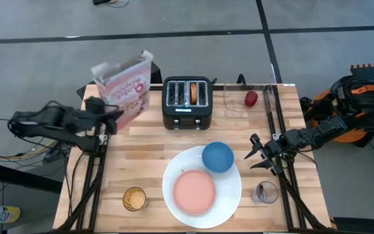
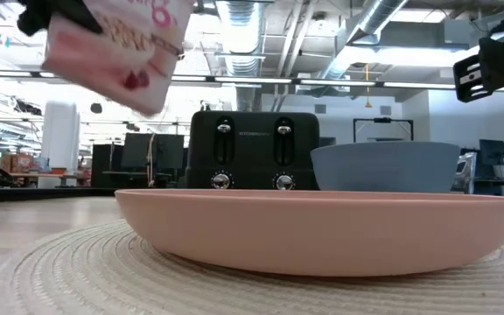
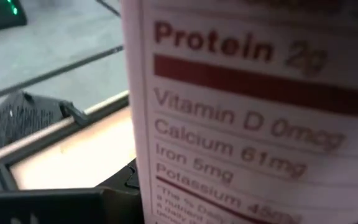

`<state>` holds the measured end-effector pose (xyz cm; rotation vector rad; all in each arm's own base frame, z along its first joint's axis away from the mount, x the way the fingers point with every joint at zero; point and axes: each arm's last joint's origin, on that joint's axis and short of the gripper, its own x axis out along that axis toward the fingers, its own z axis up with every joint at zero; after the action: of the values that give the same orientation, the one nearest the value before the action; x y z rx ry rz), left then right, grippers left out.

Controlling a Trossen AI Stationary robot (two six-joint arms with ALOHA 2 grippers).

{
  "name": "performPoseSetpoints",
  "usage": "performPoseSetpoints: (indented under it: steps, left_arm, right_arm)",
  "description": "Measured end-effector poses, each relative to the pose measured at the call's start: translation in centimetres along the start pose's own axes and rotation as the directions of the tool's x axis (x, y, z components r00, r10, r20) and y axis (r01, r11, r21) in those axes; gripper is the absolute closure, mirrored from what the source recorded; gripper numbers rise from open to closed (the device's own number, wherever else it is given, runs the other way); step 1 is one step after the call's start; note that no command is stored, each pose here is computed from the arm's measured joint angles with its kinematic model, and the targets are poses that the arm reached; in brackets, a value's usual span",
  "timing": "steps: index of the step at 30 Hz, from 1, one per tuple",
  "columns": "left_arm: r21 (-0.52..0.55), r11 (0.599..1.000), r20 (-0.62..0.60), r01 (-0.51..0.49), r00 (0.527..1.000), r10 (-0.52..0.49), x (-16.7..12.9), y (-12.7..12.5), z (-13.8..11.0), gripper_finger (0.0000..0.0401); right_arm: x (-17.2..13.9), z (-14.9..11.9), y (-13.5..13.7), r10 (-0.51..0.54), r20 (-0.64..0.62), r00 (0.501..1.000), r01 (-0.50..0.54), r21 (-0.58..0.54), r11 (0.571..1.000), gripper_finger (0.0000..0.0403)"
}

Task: Arrange a breakfast setting
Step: Pour the cereals into the blue bowl

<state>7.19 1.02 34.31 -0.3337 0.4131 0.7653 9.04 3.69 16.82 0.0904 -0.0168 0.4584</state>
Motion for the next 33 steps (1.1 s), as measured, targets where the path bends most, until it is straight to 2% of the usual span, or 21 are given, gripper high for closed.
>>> performPoseSetpoints:
  steps: [3, 6, 10, 16, 23, 28, 33]
  left_arm:
    - [0.056, 0.998, 0.034, 0.031, 0.999, -0.032, -1.5, 0.4, 1.7, 0.0255]
    - [0.134, 0.986, 0.064, 0.1, 0.992, -0.11, -2.7, 0.3, 3.3, 0.0255]
    - [0.283, 0.944, 0.073, 0.172, 0.977, -0.2, -3.5, -0.5, 5.2, 0.0255]
    - [0.454, 0.87, 0.019, 0.192, 0.974, -0.225, -2.5, -3.5, 7.2, 0.0255]
    - [0.601, 0.761, -0.127, 0.244, 0.969, -0.211, 0.2, -8.2, 8.4, 0.0249]
    - [0.706, 0.661, -0.217, 0.254, 0.966, -0.139, 1.9, -11.6, 8.2, 0.0256]
    - [0.798, 0.562, -0.225, 0.217, 0.973, -0.056, 3.2, -14.3, 7.9, 0.0256]
  right_arm:
    - [0.0, 0.0, 0.0, 0.0, 0.0, 1.0, 0.0, 0.0, 1.0, 0.0186]
    - [0.0, 0.0, 0.0, 0.0, 0.0, 1.0, 0.0, 0.0, 1.0, 0.0186]
    - [0.0, 0.0, 0.0, 0.0, 0.0, 1.0, 0.0, 0.0, 1.0, 0.0186]
    - [0.0, 0.0, 0.0, 0.0, 0.0, 1.0, 0.0, 0.0, 1.0, 0.0186]
    - [0.0, 0.0, 0.0, 0.0, 0.0, 1.0, 0.0, 0.0, 1.0, 0.0186]
    - [0.0, 0.0, 0.0, 0.0, 0.0, 1.0, 0.0, 0.0, 1.0, 0.0186]
    - [0.0, 0.0, 0.0, 0.0, -0.001, 1.0, 0.0, 0.0, 1.0, 0.0186]
